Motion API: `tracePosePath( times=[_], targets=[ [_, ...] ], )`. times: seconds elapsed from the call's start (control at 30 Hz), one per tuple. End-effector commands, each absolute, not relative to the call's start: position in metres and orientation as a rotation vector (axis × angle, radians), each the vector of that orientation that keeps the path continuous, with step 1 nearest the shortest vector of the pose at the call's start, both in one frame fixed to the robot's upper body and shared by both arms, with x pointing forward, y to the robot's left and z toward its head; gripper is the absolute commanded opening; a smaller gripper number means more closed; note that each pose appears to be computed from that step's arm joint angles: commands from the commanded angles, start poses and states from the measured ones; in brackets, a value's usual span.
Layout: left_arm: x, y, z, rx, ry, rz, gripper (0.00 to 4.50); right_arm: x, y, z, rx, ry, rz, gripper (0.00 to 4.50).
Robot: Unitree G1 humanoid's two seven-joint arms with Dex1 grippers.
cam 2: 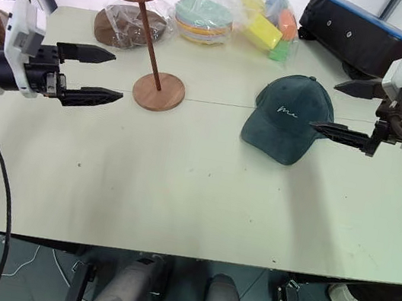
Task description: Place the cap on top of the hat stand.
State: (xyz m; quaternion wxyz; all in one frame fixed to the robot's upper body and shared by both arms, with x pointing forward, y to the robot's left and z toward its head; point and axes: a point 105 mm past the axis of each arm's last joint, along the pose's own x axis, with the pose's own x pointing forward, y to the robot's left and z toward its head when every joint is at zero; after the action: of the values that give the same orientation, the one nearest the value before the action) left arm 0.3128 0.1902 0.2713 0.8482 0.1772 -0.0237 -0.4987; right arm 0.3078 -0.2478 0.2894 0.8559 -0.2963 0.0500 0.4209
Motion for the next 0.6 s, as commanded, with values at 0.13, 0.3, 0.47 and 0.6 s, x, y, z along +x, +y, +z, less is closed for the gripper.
tracePosePath(
  times=[0.13,0.3,0.47,0.6],
  targets=[
    [0.311,0.192,0.287,0.423,-0.096,-1.040,4.47,0.297,-0.247,0.309,-0.664,0.050,0.877,4.50],
    [0.309,0.191,0.293,0.402,-0.113,-1.049,4.47,0.296,-0.244,0.310,-0.661,0.044,0.878,4.50],
    [0.308,0.193,0.295,0.412,-0.115,-1.043,4.47,0.295,-0.242,0.308,-0.656,0.043,0.882,4.50],
    [0.308,0.194,0.297,0.416,-0.118,-1.038,4.47,0.295,-0.242,0.308,-0.653,0.044,0.886,4.50]
  ],
)
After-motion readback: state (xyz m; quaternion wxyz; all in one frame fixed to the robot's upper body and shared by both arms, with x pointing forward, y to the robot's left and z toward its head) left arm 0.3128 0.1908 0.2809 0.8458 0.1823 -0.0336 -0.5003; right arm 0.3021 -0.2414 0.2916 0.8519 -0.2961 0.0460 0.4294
